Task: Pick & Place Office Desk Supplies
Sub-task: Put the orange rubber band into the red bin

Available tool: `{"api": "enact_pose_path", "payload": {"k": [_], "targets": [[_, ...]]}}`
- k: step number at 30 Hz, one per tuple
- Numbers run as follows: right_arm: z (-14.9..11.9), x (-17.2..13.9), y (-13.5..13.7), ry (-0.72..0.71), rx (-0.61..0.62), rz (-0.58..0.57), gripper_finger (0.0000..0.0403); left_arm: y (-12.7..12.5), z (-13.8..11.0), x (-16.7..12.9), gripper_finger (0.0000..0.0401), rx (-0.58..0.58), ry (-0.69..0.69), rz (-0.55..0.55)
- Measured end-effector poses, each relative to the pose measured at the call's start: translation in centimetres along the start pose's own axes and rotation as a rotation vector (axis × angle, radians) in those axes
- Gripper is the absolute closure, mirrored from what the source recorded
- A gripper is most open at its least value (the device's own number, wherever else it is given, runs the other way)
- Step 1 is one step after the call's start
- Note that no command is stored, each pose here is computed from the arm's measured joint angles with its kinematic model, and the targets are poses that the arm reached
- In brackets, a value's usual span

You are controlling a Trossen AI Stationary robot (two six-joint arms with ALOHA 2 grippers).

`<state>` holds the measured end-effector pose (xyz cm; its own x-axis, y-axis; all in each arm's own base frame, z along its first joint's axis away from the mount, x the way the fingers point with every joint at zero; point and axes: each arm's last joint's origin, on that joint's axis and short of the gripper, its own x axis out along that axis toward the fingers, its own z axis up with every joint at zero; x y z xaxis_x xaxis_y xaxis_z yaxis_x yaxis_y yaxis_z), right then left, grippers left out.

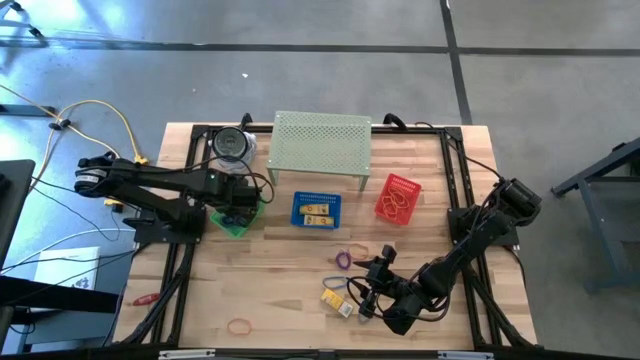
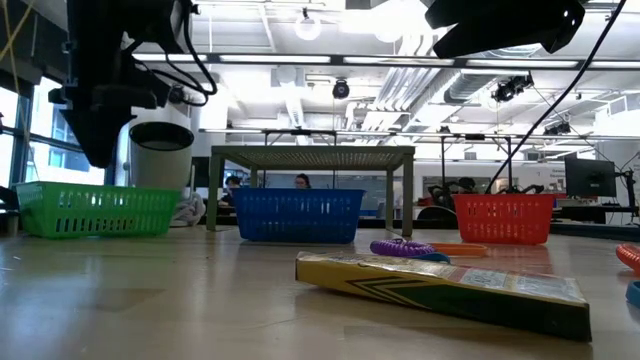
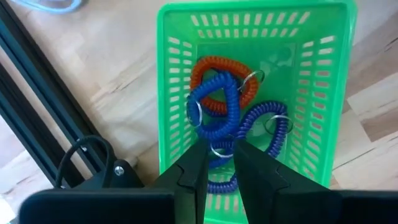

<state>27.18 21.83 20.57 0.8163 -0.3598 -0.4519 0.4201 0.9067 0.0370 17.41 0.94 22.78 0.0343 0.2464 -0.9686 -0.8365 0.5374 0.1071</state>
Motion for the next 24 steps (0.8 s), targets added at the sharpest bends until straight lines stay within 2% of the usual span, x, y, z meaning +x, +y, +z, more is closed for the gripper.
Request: {"api": "enact_pose_path", "payload": {"k": [3, 10, 15, 24], "targets": [[0.0, 0.0, 0.0, 0.0, 0.0, 0.0, 0.021, 0.0, 0.0, 0.0, 0.0331, 0.016, -0.01, 0.007], [0.0, 0.0, 0.0, 0.0, 0.001, 0.0, 0.021, -0.3, -0.4, -0.1, 0.0331, 0.023, 0.084, -0.063], [0.1, 0.0, 0.1, -0.006, 0.061, 0.006, 0.021, -0.9, -1.3, -0.4, 0.0331, 0.053, 0.078, -0.073], [0.1, 0.0, 0.1, -0.006, 0.059, 0.007, 0.021, -2.2, -3.6, -1.1, 0.0331, 0.106, 0.035, -0.097]]}}
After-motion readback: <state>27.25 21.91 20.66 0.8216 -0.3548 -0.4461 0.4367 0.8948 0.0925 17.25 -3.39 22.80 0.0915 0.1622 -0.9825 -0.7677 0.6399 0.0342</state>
